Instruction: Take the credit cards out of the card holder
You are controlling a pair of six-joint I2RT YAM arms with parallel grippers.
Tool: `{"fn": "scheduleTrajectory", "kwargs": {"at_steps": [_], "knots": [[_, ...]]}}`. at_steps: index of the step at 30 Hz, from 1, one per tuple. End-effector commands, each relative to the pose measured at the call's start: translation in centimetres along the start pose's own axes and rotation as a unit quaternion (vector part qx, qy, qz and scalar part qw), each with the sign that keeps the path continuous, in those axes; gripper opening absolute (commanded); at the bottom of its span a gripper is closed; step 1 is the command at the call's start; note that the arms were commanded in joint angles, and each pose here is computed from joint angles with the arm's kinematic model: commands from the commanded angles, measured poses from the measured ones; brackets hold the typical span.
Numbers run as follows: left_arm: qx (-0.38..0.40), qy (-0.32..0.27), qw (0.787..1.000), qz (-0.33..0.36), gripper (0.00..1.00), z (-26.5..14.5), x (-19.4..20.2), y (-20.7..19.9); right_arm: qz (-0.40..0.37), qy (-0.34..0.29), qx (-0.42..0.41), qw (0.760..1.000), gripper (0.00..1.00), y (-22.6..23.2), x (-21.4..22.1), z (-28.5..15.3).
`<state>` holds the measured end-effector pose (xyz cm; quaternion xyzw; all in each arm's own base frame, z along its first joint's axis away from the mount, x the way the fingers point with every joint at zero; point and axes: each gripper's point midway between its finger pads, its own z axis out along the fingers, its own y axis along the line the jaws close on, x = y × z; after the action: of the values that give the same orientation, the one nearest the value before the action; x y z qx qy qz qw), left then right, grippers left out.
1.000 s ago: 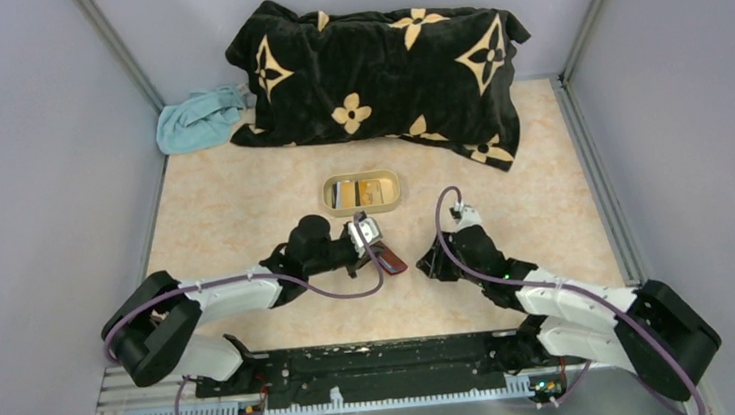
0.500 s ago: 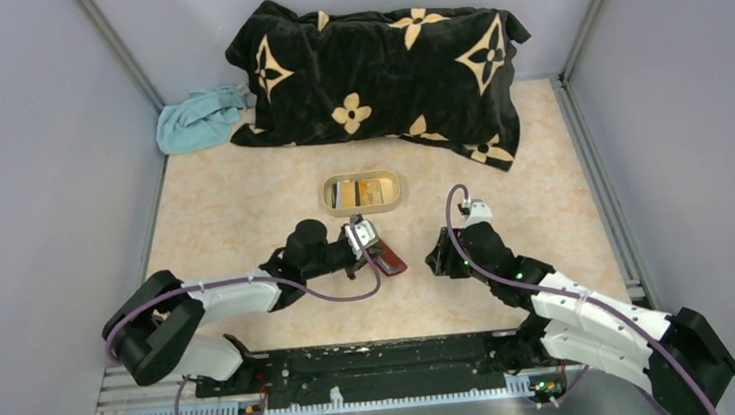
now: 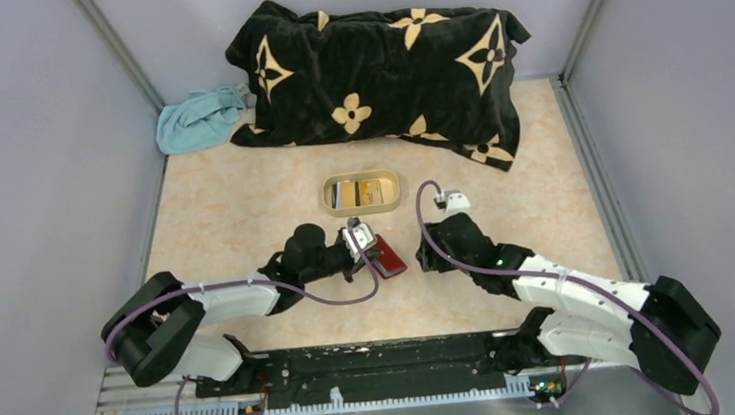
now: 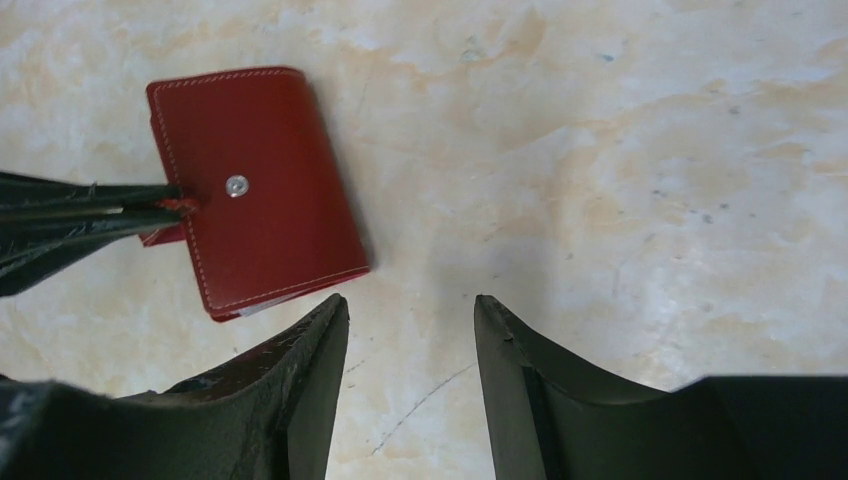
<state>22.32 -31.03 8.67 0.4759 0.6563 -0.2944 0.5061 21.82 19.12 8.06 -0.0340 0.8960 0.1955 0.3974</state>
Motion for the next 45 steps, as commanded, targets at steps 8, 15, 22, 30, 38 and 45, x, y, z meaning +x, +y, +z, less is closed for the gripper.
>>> {"fn": "scheduleTrajectory", "kwargs": {"at_steps": [8, 15, 22, 30, 38, 45], "knots": [[-0.011, -0.024, 1.000, 0.010, 0.01, -0.3, -1.4, 0.5, -0.060, -0.044, -0.088, 0.993, 0.51, 8.8, -2.2, 0.0], [-0.016, -0.026, 0.999, 0.010, 0.01, -0.8, -1.5, 0.5, -0.078, -0.024, -0.106, 0.991, 0.52, 10.6, -1.2, 1.8], [-0.019, -0.024, 0.999, 0.010, 0.01, -0.8, -1.4, 0.6, -0.090, -0.009, -0.106, 0.990, 0.52, 11.1, -0.4, 2.9], [-0.016, -0.020, 1.000, 0.009, 0.01, -0.6, -1.1, 0.6, -0.094, -0.017, -0.122, 0.988, 0.52, 11.9, -1.2, 2.3], [-0.017, -0.022, 1.000, 0.010, 0.01, -0.7, -1.2, 0.5, -0.091, 0.004, -0.101, 0.991, 0.52, 11.2, 0.4, 3.9], [-0.021, -0.026, 0.999, 0.012, 0.01, -1.2, -1.5, 0.6, -0.073, 0.006, -0.066, 0.995, 0.51, 9.3, 0.2, 4.5]]}}
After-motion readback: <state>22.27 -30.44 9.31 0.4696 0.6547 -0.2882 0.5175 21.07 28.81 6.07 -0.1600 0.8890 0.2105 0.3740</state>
